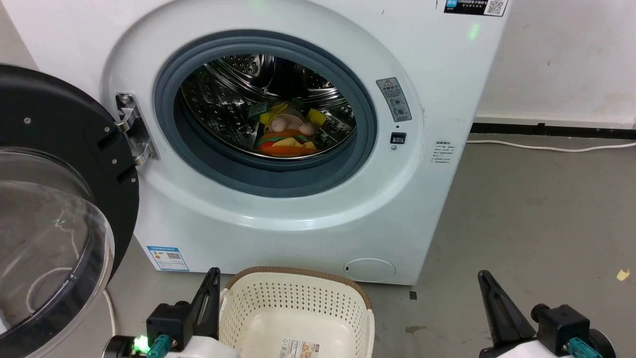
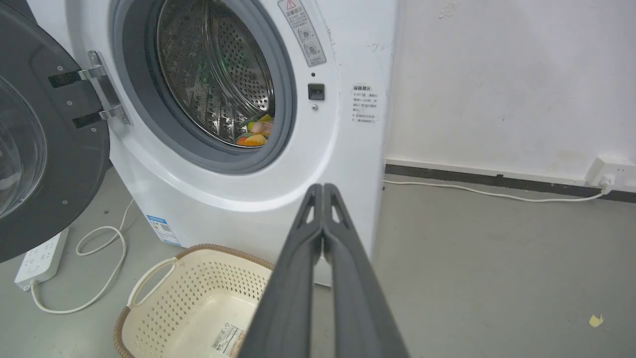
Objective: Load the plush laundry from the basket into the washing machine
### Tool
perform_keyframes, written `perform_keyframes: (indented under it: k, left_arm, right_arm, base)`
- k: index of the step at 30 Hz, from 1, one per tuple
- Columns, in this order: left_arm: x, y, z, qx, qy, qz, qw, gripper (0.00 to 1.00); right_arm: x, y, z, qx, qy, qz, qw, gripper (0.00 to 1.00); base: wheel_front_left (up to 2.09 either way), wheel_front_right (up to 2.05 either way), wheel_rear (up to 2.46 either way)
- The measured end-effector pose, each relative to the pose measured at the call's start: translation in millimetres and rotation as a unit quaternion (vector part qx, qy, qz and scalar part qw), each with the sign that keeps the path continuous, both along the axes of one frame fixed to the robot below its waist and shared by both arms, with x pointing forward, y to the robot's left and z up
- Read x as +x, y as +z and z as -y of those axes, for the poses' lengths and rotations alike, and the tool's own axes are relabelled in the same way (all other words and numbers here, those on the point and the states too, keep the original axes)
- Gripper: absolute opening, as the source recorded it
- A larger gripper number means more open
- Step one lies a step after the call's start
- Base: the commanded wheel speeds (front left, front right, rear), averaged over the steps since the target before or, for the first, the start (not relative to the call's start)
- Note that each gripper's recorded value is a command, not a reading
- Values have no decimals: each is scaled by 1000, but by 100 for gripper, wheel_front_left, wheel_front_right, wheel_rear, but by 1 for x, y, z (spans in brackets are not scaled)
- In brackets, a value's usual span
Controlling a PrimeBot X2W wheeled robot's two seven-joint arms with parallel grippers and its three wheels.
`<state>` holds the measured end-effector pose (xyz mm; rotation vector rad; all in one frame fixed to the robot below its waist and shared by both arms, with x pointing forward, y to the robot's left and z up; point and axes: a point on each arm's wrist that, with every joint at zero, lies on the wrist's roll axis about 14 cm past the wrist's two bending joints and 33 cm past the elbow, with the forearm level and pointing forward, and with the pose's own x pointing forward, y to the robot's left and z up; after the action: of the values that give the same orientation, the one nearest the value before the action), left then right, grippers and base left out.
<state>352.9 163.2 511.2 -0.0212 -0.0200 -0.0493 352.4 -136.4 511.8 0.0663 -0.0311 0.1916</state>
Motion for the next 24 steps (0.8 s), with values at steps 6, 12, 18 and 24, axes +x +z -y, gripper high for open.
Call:
perform_keyframes:
  k: [6,12,18,24]
  left_arm:
    - [2,1,0,-1,2,-2,1000,0]
    - [3,2,-1,6,3,-3,1000,0]
    - [5,3,-3,7,4,-3,1000,0]
    - [7,5,-4,9,7,-2,1000,0]
  right_arm:
    - [2,2,2,-5,-2,0,1000,0]
    - [2,1,4,-11,-5,-5,1000,0]
    - [3,1,6,-14,-8,-8,1000,0]
    - [7,4,8,-21,-10,-6,1000,0]
  base:
    - [0,0,0]
    - [0,0,0]
    - [0,0,0]
    - [0,0,0]
